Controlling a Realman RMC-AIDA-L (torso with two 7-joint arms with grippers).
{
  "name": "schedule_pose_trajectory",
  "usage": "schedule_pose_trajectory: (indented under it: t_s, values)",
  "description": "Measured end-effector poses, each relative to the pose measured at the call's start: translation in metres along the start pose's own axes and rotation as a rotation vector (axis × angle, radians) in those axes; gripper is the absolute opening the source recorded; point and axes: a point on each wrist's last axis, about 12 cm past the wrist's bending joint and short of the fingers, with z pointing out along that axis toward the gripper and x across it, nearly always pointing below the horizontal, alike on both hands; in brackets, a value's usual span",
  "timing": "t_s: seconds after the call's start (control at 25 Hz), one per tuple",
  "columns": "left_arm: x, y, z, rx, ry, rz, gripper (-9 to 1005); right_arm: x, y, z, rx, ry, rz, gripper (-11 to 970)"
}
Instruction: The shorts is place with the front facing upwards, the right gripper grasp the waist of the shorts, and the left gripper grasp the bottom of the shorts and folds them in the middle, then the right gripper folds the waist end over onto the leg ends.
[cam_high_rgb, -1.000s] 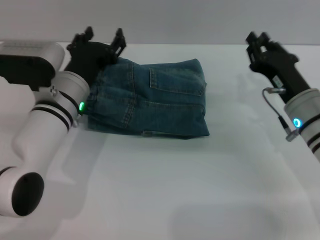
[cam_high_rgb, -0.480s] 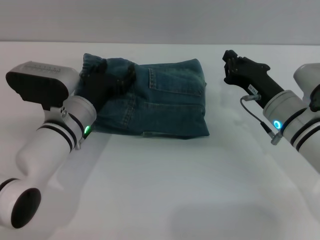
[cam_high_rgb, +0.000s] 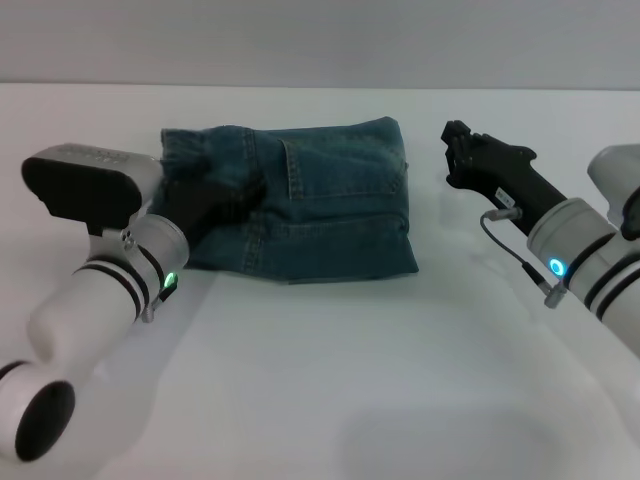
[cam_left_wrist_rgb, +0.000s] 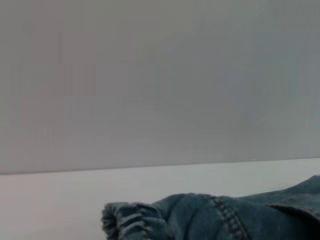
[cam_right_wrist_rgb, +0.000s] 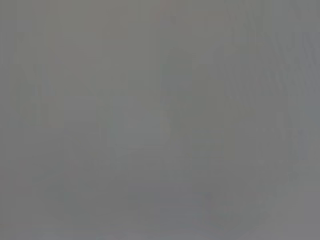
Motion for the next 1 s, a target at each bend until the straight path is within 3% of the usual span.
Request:
schedule_pose_trajectory:
  t_s: [0.16,0.36,0.52,0.64,0.76,0.8,1.0]
  values:
    - [-0.015,-0.006,-0.014,0.019,-0.214,0.028,764,-0.004,-0.004,-0.016,-0.025,-0.096,-0.026,70]
    - [-0.037,-0.001,-0.018,-0.025,-0.364,0.093,764,-0.019,-0.031,-0.051,0.058,-0.301,-0.050,96]
    - [-0.036,0.018,-0.017,-0.096,-0.370,0.209,765,-0.021,-0.058,-0.085,0.252,-0.392,-0.127,116]
    - [-0.035,0.030,-0.018,-0.130,-0.372,0.213,765,-0.013,-0.070,-0.107,0.386,-0.389,-0.237,131]
    - [-0.034,0.042,-0.021,-0.164,-0.367,0.171,766,-0.008,-0.075,-0.131,0.481,-0.402,-0.312,147]
    - [-0.028,0.060,-0.027,-0.231,-0.348,0.134,766,-0.007,-0.075,-0.137,0.493,-0.410,-0.315,152]
    - [-0.018,0.076,-0.031,-0.278,-0.290,0.140,769,-0.003,-0.077,-0.163,0.573,-0.458,-0.298,322]
